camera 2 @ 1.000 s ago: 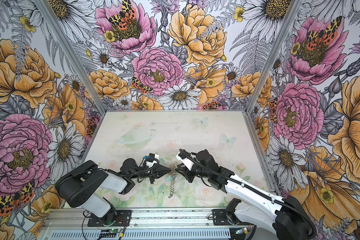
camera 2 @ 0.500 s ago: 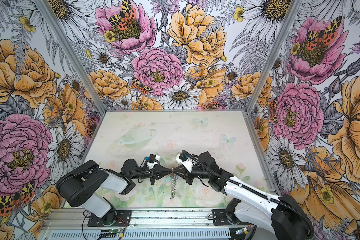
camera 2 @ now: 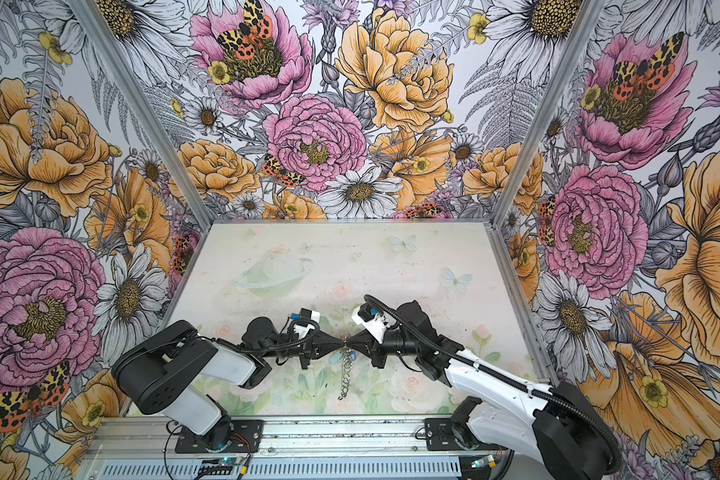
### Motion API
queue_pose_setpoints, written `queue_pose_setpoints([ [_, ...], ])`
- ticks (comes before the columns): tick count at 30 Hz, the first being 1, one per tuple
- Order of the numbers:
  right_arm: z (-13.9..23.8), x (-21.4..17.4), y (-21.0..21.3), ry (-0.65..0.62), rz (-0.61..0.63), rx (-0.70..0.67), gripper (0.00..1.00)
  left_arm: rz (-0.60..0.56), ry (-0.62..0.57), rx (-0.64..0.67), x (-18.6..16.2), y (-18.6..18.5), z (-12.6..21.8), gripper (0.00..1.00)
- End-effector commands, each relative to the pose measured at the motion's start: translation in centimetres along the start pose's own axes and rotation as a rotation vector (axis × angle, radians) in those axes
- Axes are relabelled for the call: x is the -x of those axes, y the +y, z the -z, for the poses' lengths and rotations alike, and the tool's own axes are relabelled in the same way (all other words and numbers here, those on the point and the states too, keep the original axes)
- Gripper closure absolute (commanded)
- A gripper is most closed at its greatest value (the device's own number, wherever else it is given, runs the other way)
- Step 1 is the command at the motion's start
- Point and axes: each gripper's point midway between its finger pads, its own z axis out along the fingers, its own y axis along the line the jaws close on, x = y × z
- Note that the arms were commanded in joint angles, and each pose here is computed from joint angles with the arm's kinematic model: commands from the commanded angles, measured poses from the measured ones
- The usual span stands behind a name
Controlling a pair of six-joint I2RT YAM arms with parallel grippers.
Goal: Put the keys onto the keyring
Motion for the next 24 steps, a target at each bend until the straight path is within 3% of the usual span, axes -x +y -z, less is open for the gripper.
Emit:
queue_pose_setpoints([
  [1, -0.2, 0.0, 0.4, -0.006, -0.011, 0.038, 0.91, -0.094, -0.06, -0.028, 2.1, -0.9, 0.1, 1.0],
  [14, -0.5, -0.5, 0.4, 0.009, -0.031, 0.057, 0.9, -0.113, -0.065, -0.02, 2.3, -0.8, 0.7, 1.0],
  [24, -0.2, 0.6, 0.3, 0.01, -0.015, 0.033, 0.98, -0.096, -0.048, -0.015, 1.5, -0.5, 0.7, 1.0],
])
